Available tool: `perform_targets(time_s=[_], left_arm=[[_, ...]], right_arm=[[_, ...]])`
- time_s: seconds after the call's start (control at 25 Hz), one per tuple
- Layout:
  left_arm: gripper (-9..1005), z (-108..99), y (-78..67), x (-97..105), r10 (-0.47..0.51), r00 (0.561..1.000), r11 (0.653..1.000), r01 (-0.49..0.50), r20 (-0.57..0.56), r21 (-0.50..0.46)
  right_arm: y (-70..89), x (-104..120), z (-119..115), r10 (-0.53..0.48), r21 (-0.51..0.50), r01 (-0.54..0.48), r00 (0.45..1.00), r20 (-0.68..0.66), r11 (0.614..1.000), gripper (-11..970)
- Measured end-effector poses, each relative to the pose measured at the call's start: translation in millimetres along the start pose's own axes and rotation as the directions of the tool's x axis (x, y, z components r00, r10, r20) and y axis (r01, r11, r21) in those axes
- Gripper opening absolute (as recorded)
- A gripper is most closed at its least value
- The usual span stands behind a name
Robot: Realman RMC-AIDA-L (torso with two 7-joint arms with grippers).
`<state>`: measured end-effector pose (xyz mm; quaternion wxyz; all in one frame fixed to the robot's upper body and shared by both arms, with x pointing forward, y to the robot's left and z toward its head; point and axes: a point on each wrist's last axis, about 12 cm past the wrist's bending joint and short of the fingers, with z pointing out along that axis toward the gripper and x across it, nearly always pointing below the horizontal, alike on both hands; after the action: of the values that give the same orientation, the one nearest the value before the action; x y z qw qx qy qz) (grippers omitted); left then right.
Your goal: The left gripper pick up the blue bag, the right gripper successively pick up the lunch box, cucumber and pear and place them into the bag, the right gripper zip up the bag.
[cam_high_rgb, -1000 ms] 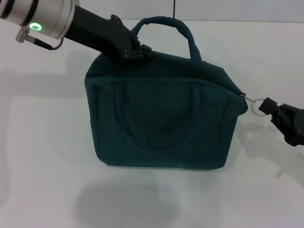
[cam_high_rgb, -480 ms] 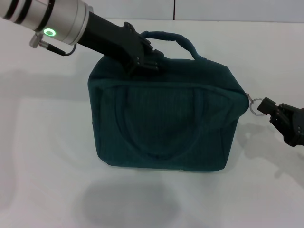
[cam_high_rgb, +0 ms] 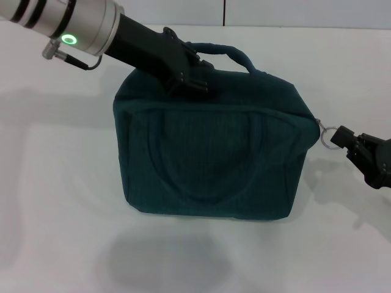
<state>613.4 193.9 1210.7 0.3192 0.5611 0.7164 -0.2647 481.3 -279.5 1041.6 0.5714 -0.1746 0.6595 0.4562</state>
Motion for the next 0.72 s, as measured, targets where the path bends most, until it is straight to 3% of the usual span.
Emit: perform_targets(time_s=[0.52, 0.72], left_arm=[[212, -0.5, 0.3, 1.0, 0.007, 1.0, 1.0, -0.006, 0.017, -0.007], [55, -0.9, -1.7, -0.2, 0.0, 0.999, 1.0, 0.0, 0.037, 0.012]], right_arm=[[0.2, 1.3, -2.2, 0.005, 0.008, -0.005, 1.0, 0.001, 1.0, 11], [1.3, -0.2, -3.1, 0.007, 0.004, -0.007, 1.0, 0.021, 1.0, 11]])
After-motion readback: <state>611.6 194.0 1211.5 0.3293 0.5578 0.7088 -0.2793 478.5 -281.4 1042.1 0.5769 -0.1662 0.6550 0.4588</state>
